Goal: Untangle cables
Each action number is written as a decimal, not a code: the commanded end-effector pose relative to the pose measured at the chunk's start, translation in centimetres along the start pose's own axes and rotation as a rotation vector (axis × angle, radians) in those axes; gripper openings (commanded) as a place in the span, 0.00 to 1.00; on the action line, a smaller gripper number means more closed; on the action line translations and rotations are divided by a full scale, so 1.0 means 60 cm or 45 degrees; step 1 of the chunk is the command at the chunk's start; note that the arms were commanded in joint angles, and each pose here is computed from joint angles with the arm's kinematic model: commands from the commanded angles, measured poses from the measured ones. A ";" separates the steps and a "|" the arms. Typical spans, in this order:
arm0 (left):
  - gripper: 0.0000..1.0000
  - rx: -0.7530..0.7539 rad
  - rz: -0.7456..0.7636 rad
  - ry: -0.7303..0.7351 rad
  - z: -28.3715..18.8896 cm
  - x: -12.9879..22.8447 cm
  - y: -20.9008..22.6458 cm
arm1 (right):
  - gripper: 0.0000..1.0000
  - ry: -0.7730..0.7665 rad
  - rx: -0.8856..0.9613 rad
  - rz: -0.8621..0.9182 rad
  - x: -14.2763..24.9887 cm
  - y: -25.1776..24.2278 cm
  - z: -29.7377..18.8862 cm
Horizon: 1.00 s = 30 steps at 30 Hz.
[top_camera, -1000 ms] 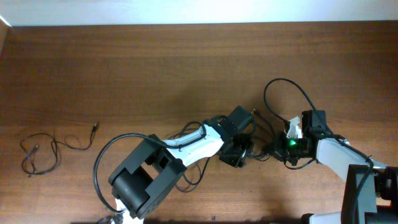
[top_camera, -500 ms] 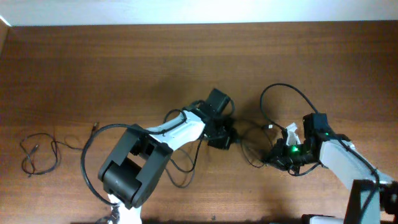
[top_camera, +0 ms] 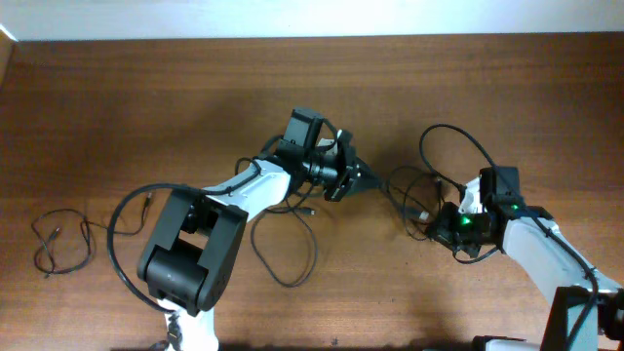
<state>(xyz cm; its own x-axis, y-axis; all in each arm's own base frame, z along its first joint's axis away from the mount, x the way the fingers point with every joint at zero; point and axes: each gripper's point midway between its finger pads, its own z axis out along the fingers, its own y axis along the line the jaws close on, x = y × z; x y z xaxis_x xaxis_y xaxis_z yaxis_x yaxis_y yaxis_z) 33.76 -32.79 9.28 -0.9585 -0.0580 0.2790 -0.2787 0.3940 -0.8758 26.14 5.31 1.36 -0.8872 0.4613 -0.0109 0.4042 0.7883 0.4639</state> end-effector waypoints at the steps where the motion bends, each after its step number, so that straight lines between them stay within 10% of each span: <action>1: 0.00 -0.282 0.376 -0.130 -0.023 -0.033 0.078 | 0.04 -0.081 0.081 -0.098 -0.038 0.001 -0.022; 5: 0.00 -0.452 0.666 -0.051 0.004 -0.004 0.110 | 0.04 -0.189 0.039 -0.160 -0.100 0.058 -0.079; 9: 0.12 -0.758 0.485 -0.341 -0.020 -0.057 0.156 | 0.04 -0.123 0.068 -0.291 -0.094 0.082 -0.128; 12: 0.41 -0.814 0.401 -0.443 -0.035 -0.074 0.165 | 0.04 -0.117 0.064 -0.297 -0.090 0.100 -0.162; 14: 0.82 -0.806 0.350 -0.485 -0.037 -0.080 0.163 | 0.04 -0.138 0.054 -0.308 -0.084 0.112 -0.190; 16: 0.96 -0.788 0.309 -0.506 -0.036 -0.082 0.160 | 0.04 -0.167 0.035 -0.323 -0.079 0.120 -0.206; 21: 0.76 -0.702 0.343 -0.510 -0.025 -0.089 0.135 | 0.04 -0.246 -0.190 -0.564 -0.043 0.182 -0.262; 24: 0.98 -0.561 0.213 -0.383 0.003 -0.053 0.117 | 0.04 -0.294 -0.203 -0.601 -0.046 0.190 -0.274; 30: 0.99 -0.394 -0.395 -0.264 0.054 0.016 0.092 | 0.04 -0.304 -0.211 -0.608 -0.048 0.193 -0.275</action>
<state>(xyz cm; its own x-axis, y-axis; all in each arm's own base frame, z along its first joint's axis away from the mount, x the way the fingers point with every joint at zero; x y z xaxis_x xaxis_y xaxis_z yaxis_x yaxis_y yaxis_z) 33.01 -32.63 3.76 -0.9520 -0.2724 0.1396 -0.2935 0.6830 -0.6689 29.41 6.25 20.07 -0.8970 0.1758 -0.4055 -0.0510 0.8702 0.4901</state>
